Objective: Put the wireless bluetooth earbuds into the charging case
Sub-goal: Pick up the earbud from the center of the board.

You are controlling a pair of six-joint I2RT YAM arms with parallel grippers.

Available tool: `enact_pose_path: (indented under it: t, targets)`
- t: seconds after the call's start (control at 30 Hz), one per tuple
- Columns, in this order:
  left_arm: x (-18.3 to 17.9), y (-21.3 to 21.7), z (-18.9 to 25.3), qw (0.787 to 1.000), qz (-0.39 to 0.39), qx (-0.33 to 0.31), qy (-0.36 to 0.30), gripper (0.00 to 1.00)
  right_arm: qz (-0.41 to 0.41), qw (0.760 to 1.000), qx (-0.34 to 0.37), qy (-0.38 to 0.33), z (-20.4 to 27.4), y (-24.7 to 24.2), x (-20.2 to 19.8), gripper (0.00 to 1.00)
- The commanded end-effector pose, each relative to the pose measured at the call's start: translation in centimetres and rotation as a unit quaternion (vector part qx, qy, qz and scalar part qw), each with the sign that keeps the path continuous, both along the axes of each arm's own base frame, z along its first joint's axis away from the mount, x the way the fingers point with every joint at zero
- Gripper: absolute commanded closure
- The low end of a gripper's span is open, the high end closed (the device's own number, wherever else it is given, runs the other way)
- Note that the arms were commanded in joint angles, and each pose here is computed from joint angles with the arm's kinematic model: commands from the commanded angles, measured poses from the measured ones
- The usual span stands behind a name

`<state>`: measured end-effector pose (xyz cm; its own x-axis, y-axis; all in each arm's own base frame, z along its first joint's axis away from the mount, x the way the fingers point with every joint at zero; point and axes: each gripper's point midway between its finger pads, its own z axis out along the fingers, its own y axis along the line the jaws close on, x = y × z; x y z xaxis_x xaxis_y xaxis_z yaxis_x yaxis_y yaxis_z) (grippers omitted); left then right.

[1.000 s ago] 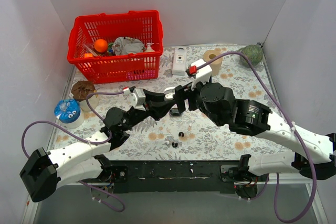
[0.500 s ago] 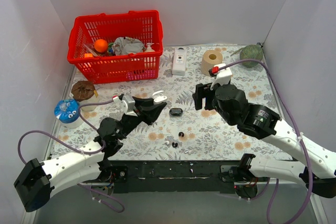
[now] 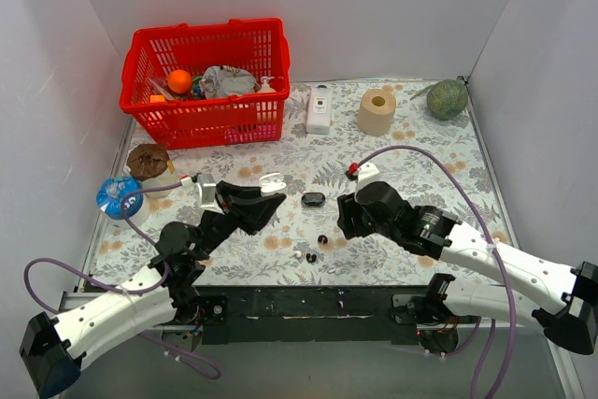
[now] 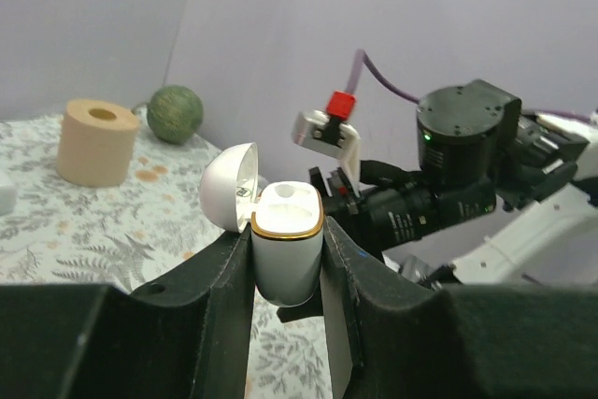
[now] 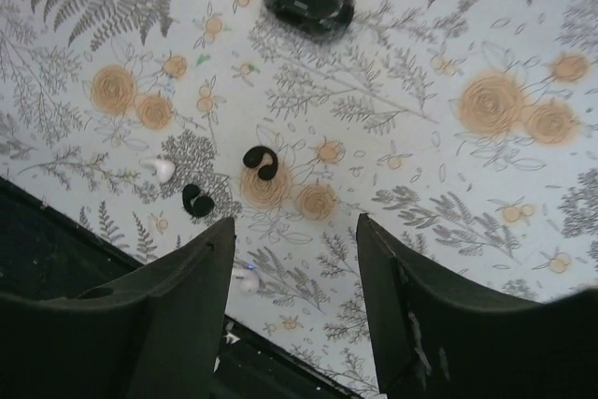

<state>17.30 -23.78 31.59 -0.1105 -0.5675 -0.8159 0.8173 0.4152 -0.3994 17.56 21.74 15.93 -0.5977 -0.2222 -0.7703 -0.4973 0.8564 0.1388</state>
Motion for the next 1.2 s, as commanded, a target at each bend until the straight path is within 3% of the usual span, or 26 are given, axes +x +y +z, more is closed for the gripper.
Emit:
enact_pose_path:
  t: [0.0, 0.13, 0.17, 0.23, 0.27, 0.37, 0.73, 1.17]
  targets:
    - [-2.3, -1.6, -3.3, 0.995, -0.076, 0.057, 0.012, 1.00, 0.038, 0.995, 0.026, 0.083, -3.1, 2.1, -3.1, 0.38]
    - [-3.2, -1.5, -3.7, 0.994, -0.093, 0.062, 0.000, 1.00, 0.060, 0.992, 0.003, 0.108, -5.9, 2.1, -5.8, 0.43]
    - [-3.3, -1.4, -3.9, 0.994, -0.091, 0.061, 0.001, 1.00, 0.059, 0.992, -0.003, 0.113, -6.5, 1.9, -6.0, 0.55]
    - [-3.4, -0.9, -3.4, 0.995, -0.085, 0.052, -0.008, 1.00, 0.059, 0.991, -0.015, 0.122, -7.8, 1.5, -6.6, 0.70]
    - [-3.4, -0.8, -3.6, 0.995, -0.082, 0.052, -0.006, 1.00, 0.058, 0.991, -0.012, 0.121, -7.9, 1.7, -6.6, 0.82]
    - [-3.5, -0.4, -3.5, 0.996, -0.076, 0.051, -0.016, 1.00, 0.058, 0.990, -0.004, 0.125, -8.3, 1.7, -7.0, 0.99]
    - [-4.0, -0.8, -4.2, 0.994, -0.094, 0.058, -0.007, 1.00, 0.093, 0.980, -0.005, 0.175, -11.5, 2.1, -10.4, 0.99]
    - [-4.0, -1.1, -4.9, 0.993, -0.102, 0.063, 0.006, 1.00, 0.071, 0.984, -0.024, 0.162, -13.2, 1.8, -9.5, 0.99]
